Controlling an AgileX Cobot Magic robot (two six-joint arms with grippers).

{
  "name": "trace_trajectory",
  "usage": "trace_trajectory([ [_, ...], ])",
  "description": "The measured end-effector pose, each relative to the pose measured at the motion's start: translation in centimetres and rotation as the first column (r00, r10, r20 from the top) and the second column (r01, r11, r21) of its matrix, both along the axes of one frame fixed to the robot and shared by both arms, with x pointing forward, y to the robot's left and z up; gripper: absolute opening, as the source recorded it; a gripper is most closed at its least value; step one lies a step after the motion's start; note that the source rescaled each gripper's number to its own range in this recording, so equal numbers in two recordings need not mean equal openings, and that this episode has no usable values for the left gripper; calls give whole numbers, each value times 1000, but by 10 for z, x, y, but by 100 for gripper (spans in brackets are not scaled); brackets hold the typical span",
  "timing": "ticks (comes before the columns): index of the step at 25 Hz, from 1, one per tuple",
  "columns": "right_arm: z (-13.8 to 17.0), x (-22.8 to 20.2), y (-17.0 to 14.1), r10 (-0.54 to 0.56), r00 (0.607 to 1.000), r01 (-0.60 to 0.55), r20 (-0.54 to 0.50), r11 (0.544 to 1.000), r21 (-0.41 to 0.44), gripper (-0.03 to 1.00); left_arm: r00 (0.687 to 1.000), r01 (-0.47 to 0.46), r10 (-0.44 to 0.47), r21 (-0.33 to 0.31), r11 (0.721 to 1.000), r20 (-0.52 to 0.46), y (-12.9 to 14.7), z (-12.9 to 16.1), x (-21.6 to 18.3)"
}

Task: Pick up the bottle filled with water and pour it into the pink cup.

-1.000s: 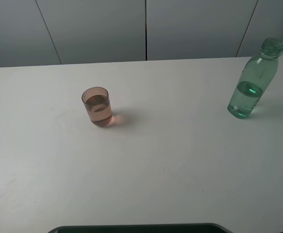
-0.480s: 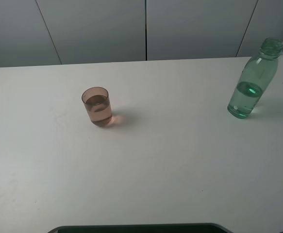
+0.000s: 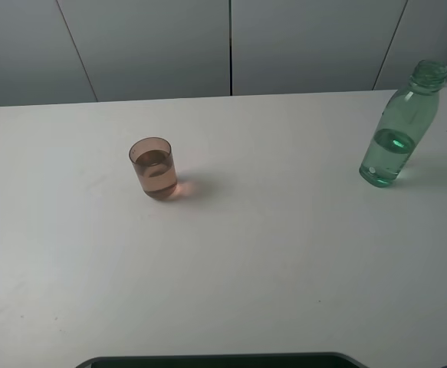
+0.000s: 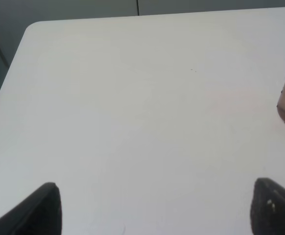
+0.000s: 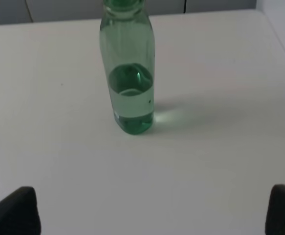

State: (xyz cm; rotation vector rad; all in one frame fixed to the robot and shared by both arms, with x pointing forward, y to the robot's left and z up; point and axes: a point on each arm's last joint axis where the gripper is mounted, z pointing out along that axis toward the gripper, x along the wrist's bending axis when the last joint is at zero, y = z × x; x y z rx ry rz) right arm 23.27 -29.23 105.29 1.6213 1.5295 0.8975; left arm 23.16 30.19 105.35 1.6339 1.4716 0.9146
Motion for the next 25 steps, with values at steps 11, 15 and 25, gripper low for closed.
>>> trace_trajectory([
  [11, 0, -2, -4, 12, 1000, -12, 19, 1000, -5, 100, 1000, 0, 0, 0, 1000, 1, 0, 0, 0],
  [15, 0, -3, -8, -29, 999, 28, 19, 1000, 1, 100, 1000, 0, 0, 0, 1000, 1, 0, 0, 0],
  [25, 0, -2, -3, 32, 999, -33, 19, 999, 20, 100, 1000, -3, 3, 4, 1000, 1, 0, 0, 0],
])
